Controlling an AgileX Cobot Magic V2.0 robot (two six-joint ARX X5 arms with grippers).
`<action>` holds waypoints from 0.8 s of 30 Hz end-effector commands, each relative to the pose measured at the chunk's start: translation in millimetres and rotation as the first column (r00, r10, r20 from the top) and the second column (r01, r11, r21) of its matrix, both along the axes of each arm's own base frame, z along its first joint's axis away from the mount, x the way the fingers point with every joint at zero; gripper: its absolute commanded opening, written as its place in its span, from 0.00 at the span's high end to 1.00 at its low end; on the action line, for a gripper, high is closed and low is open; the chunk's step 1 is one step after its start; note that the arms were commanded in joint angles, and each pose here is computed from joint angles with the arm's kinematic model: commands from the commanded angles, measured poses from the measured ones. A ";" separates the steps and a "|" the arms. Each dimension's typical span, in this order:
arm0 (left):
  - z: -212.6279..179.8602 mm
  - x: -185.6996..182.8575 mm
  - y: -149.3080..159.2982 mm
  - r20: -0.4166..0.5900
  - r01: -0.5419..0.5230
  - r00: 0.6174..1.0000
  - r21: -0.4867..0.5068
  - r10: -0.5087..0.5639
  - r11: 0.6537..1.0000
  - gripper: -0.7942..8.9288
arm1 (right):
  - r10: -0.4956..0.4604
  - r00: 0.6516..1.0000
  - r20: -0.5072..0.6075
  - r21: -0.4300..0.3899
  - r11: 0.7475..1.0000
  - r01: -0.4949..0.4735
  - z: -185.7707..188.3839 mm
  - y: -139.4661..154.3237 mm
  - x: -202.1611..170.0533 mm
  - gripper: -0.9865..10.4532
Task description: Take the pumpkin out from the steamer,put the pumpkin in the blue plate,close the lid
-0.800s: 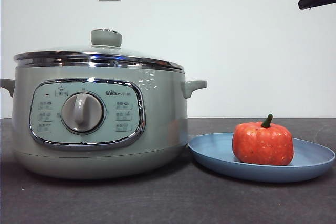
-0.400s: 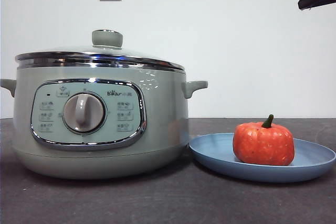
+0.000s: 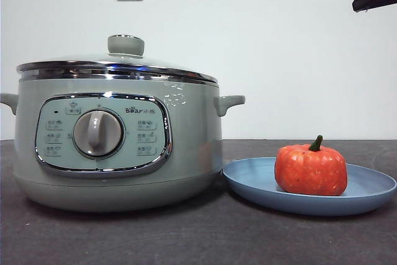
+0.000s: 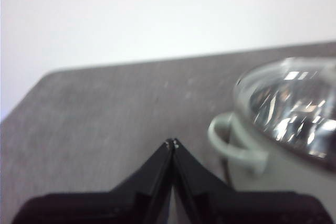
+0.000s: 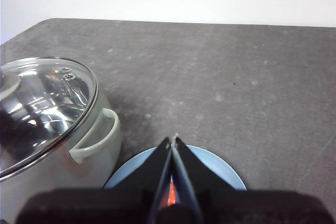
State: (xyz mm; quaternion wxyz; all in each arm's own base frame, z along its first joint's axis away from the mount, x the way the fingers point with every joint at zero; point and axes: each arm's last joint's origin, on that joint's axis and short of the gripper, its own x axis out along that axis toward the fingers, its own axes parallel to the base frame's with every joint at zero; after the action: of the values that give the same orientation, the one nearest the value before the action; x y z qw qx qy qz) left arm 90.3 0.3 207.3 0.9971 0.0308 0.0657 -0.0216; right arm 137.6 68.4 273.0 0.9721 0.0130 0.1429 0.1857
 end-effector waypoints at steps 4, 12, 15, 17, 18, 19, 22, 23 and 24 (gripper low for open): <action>-29.2 2.2 2.5 -0.028 -0.015 1.000 -0.024 0.015 1.000 0.92 | -0.001 1.000 0.000 0.010 1.000 0.001 -1.0 0.0 -0.3 0.91; -51.6 3.7 4.2 -0.039 -0.036 0.999 -0.053 0.034 0.998 0.92 | -0.001 1.000 0.000 0.010 1.000 0.001 -1.0 0.0 -0.3 0.91; -58.7 4.5 4.3 -0.063 -0.040 0.997 -0.065 0.036 0.997 0.92 | -0.001 1.000 0.000 0.010 1.000 0.001 -1.0 0.0 -0.3 0.91; -59.2 4.8 4.3 -0.062 -0.040 0.997 -0.073 0.035 0.997 0.92 | -0.001 1.000 0.000 0.010 1.000 0.001 -1.0 0.0 -0.3 0.91; -59.3 4.7 4.3 -0.063 -0.042 0.997 -0.079 0.037 0.996 0.92 | -0.001 1.000 0.000 0.010 1.000 0.001 -1.0 0.0 -0.3 0.91; -59.3 4.7 4.3 -0.063 -0.042 0.997 -0.080 0.037 0.996 0.92 | -0.001 1.000 0.000 0.010 1.000 0.001 -1.0 0.0 -0.3 0.91; -59.2 4.7 4.3 -0.062 -0.043 0.997 -0.079 0.038 0.996 0.92 | -0.001 1.000 -0.001 0.010 1.000 0.001 -1.0 0.0 -0.3 0.91; -59.3 4.8 4.4 -0.063 -0.045 0.997 -0.078 0.040 0.996 0.92 | -0.001 1.000 -0.001 0.010 1.000 0.001 -1.1 0.0 -0.2 0.91; -59.3 4.8 4.4 -0.063 -0.046 0.997 -0.078 0.041 0.996 0.92 | -0.001 1.000 -0.001 0.010 1.000 0.001 -1.0 0.0 -0.3 0.91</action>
State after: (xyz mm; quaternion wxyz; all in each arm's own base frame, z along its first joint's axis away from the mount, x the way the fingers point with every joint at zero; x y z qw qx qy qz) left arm 94.5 4.2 153.0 0.9959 -0.0072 0.0899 -0.0068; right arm 137.6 68.4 272.8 0.9720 0.0129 0.1436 0.1858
